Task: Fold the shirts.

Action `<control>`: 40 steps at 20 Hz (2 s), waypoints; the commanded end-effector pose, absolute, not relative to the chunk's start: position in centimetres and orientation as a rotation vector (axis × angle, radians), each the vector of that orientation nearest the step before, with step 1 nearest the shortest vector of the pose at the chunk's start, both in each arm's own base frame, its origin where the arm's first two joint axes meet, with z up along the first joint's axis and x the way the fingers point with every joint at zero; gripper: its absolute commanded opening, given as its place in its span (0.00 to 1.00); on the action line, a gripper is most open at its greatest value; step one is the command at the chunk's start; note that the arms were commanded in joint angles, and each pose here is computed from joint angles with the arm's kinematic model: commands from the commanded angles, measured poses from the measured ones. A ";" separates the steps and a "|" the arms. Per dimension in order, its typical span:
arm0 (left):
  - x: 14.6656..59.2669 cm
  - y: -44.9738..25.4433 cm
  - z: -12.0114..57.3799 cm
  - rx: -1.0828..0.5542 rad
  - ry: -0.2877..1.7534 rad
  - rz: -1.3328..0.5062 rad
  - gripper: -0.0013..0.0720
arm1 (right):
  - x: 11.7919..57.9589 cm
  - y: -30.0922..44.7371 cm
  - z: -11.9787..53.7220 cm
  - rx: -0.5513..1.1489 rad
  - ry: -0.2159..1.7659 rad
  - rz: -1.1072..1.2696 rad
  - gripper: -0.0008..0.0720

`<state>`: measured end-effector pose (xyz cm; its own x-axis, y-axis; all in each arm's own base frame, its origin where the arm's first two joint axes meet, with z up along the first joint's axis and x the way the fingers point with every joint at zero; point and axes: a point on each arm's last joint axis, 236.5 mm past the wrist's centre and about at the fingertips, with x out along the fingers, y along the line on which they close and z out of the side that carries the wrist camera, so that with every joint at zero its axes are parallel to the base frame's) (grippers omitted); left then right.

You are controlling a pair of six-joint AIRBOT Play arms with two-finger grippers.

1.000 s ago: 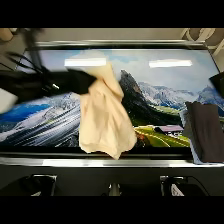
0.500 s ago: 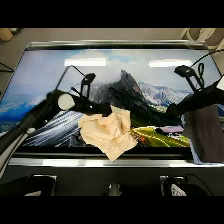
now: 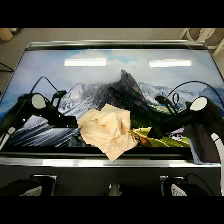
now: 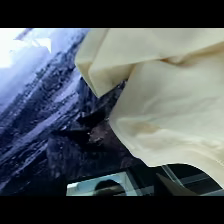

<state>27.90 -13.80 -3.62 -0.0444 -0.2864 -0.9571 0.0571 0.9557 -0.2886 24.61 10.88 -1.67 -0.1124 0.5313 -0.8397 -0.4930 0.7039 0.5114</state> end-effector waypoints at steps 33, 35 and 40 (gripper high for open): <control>18.0 -16.2 61.9 -0.334 -0.421 -0.802 0.06 | 22.2 8.3 61.0 -0.536 -0.454 0.238 0.04; 18.1 -18.3 61.1 -0.294 -0.405 -0.863 0.06 | 22.0 8.2 60.7 -0.543 -0.440 0.238 0.04; 21.6 -19.7 59.3 -0.207 -0.368 -0.805 0.06 | 26.3 7.8 58.9 -0.602 -0.358 0.187 0.04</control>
